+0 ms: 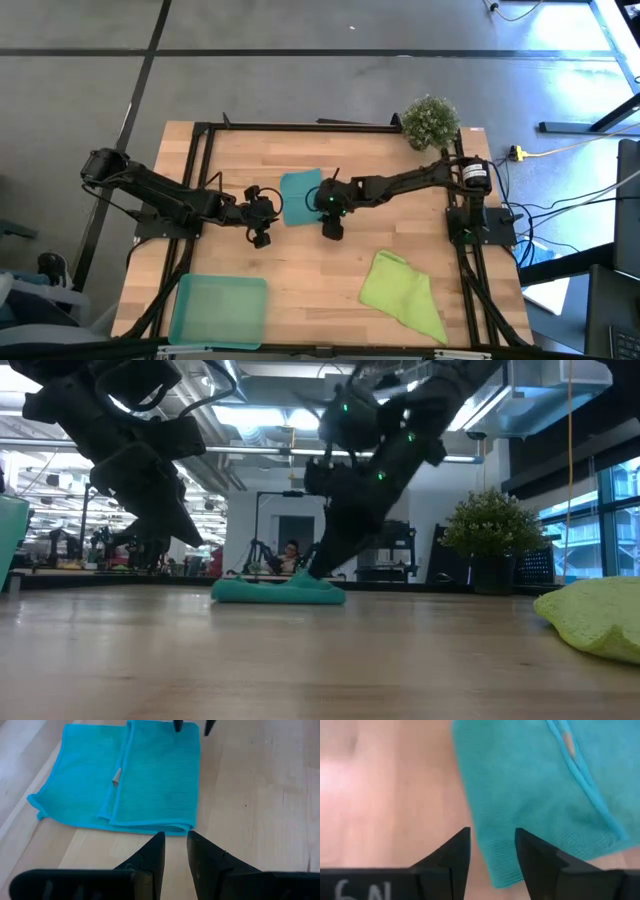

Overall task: Roll microfiber towels into tight, uniform cylinder then place into a basket
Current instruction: Roll the blue microfiber towel

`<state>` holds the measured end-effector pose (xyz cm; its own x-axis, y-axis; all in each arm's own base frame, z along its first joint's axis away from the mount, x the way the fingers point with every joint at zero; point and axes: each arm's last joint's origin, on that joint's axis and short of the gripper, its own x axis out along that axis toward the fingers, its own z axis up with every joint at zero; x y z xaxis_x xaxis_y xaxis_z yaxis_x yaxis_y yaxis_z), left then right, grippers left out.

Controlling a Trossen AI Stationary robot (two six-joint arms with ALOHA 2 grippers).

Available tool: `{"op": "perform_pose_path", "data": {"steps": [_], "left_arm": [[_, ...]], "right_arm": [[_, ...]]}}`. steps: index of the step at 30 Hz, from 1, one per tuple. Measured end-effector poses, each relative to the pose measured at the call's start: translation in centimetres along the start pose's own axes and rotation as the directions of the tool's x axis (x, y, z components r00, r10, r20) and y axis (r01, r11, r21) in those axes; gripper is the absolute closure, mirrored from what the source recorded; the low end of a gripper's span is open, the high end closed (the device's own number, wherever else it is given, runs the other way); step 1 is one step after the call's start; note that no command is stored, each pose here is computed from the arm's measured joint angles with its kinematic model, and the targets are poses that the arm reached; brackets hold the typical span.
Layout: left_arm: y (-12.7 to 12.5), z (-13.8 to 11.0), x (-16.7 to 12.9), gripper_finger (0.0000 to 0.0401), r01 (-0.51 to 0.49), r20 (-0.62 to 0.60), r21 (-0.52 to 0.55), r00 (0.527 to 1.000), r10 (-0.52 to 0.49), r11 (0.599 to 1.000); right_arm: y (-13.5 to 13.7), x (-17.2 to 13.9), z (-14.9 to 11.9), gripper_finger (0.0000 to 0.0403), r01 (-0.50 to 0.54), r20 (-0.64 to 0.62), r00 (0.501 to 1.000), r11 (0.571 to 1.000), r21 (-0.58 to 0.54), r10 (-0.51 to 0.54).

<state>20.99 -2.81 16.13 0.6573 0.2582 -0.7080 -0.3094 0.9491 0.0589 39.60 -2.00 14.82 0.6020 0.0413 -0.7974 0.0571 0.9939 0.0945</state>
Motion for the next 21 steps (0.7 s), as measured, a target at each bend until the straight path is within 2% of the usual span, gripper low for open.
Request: {"op": "perform_pose_path", "data": {"steps": [5,8,10,16,18,21], "left_arm": [[0.0,0.0,0.0,0.0323,0.008,-0.003,0.001,1.0,-0.008,1.0],[0.0,0.0,0.0,0.0323,0.008,-0.002,0.0,1.0,-0.008,1.0],[0.0,0.0,0.0,0.0323,0.009,0.0,-0.001,1.0,-0.009,1.0],[0.0,0.0,0.0,0.0323,0.009,0.002,-0.007,1.0,-0.009,1.0],[0.0,0.1,0.0,0.0323,0.009,0.003,-0.008,1.0,-0.009,1.0],[0.0,0.1,0.0,0.0323,0.009,0.003,-0.008,1.0,-0.009,1.0]], "right_arm": [[0.9,-0.3,0.4,0.0247,-0.011,-0.007,1.0,0.979,-0.204,0.01],[1.1,0.0,-0.6,0.0247,-0.018,-0.028,1.0,0.965,-0.262,0.011],[0.9,0.3,-1.2,0.0247,0.013,-0.024,1.0,0.957,-0.291,-0.02],[0.3,1.0,-2.9,0.0247,0.159,0.032,0.987,0.944,-0.29,-0.156],[0.1,1.2,-3.3,0.0247,0.164,0.047,0.986,0.944,-0.287,-0.157],[0.1,1.4,-3.9,0.0247,0.122,0.071,0.992,0.947,-0.296,-0.106]]}}
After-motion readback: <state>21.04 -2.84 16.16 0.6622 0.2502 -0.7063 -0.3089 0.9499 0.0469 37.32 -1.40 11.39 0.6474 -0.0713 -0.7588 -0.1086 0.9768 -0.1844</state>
